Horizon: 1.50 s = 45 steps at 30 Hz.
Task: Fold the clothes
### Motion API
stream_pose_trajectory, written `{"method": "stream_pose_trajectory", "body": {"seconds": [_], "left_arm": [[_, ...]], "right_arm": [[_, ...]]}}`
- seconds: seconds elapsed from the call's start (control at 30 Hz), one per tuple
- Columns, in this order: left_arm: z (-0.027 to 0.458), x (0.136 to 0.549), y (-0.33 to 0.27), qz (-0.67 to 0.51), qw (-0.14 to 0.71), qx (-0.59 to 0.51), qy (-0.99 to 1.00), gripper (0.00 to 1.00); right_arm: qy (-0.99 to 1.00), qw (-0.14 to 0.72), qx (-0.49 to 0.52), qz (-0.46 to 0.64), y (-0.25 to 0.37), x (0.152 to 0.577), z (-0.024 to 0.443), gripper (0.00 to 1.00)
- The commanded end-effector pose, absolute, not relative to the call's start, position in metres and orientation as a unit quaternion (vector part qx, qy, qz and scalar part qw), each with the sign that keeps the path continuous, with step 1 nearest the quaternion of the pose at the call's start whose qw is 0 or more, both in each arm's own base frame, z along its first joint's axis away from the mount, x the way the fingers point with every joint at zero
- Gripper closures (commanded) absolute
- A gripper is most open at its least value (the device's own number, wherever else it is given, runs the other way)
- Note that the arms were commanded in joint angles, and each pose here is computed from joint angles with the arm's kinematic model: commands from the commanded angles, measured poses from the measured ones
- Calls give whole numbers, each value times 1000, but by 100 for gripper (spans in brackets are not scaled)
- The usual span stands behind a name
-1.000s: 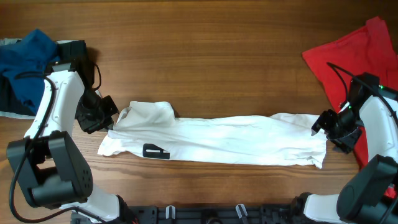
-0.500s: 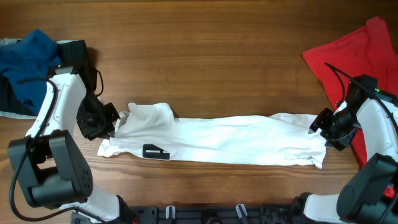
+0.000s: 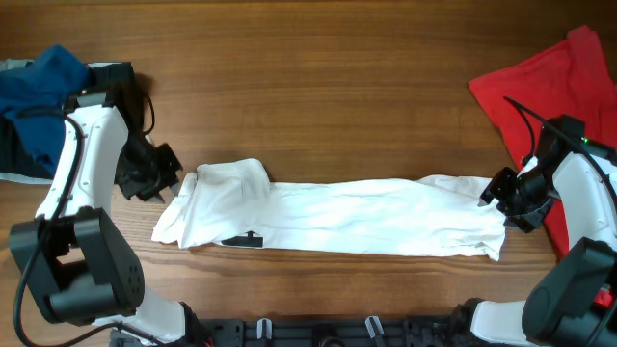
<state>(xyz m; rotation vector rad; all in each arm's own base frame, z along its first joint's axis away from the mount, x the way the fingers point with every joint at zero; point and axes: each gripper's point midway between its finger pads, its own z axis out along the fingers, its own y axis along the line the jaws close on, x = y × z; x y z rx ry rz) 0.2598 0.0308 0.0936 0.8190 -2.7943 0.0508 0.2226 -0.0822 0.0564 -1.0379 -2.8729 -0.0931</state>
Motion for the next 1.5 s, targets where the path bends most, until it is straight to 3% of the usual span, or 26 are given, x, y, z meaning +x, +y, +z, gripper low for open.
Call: {"method": "stream_pose_trajectory", "body": {"seconds": [0.0,0.07,0.13,0.2,0.4,0.7,1.07,1.17,1.3,1.33,1.43,1.47], "left_arm": [[111,291,-4,89,48,253,-962,73],[114,312,-36,142,18,219,-965,74],[116,328,-62,163,-13,184,-969,66],[114,342,-82,169,-37,164,-971,65],[79,357,-120,168,-15,203,-965,65],[44,355,-110,104,12,277,-955,66],[17,348,-111,53,23,263,-963,64],[7,351,-110,43,20,260,-964,56],[3,353,-108,35,16,260,-965,55],[2,353,-108,35,17,260,-965,55],[2,355,-108,37,13,260,-965,96],[3,356,-110,41,12,257,-965,96]], "right_arm": [[-940,38,-338,-36,-81,222,57,41],[-940,38,-338,-36,-81,222,57,41],[-940,38,-338,-37,-81,222,57,41],[-940,39,-338,-36,-81,222,57,42],[-940,40,-338,-37,-81,221,57,41],[-940,41,-338,-37,-80,221,57,41],[-940,41,-338,-37,-80,221,57,41],[-940,41,-338,-37,-80,220,57,42],[-940,42,-338,-37,-80,220,57,41],[-940,42,-338,-37,-80,220,57,41],[-940,42,-338,-37,-80,220,57,41],[-940,42,-338,-37,-80,220,57,41]]}}
